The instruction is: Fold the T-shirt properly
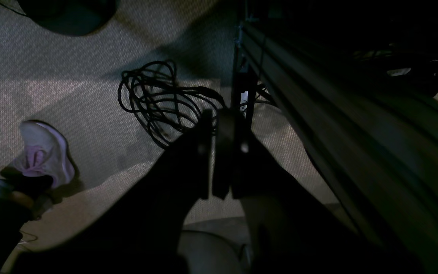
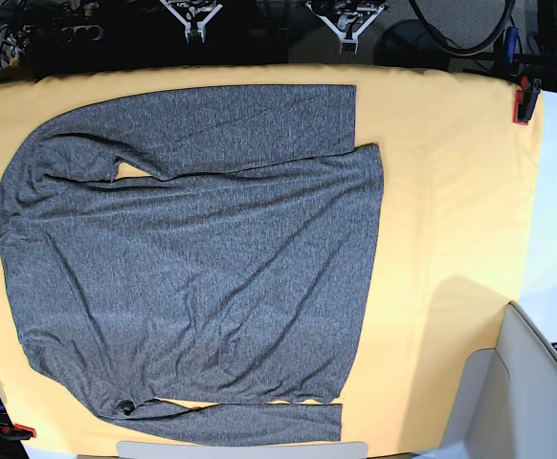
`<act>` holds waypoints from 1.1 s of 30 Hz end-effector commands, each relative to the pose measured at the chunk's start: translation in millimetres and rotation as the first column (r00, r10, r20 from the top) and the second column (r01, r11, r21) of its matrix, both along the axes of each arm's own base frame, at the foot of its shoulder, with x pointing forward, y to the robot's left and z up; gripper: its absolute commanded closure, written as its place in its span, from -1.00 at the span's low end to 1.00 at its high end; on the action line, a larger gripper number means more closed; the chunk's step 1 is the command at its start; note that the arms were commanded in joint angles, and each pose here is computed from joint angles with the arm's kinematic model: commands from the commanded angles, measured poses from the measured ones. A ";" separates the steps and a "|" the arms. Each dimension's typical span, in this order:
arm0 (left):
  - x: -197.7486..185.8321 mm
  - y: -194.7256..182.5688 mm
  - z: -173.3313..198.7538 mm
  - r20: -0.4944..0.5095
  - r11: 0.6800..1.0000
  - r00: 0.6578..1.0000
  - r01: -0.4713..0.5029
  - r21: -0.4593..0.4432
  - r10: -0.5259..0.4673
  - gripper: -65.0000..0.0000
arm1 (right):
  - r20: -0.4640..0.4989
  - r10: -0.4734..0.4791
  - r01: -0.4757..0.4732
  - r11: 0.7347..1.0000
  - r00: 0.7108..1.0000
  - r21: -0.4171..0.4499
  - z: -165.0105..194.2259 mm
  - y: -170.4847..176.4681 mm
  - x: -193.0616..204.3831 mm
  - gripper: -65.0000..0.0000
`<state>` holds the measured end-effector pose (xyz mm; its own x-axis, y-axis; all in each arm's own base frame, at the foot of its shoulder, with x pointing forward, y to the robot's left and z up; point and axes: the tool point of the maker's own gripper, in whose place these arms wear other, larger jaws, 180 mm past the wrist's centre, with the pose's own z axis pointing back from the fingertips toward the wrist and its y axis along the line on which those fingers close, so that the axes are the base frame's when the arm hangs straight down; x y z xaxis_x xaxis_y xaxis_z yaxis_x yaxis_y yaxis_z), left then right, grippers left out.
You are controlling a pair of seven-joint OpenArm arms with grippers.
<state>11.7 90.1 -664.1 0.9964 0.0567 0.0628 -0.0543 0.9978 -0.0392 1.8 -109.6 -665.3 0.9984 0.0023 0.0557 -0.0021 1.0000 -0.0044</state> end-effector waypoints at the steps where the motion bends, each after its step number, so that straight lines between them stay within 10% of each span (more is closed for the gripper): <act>1: 2.3 -1.5 0.2 0.009 1.000 1.000 -0.005 -0.004 0.005 1.00 | 0.007 -0.005 0.005 1.000 1.000 0.005 0.2 3.1 0.5 1.00; 33: 7.7 7.5 5.7 0.105 1.000 0.994 -0.016 0.016 0.014 1.00 | 0.099 -0.014 0.015 1.000 0.995 -0.011 6.9 -5.3 3.7 1.00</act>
<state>19.7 96.4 -659.2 0.9856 0.0708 0.1533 -0.0668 0.9973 -0.0313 15.8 -114.5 -658.4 0.9863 -0.0058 0.1648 0.0083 0.9999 -0.0146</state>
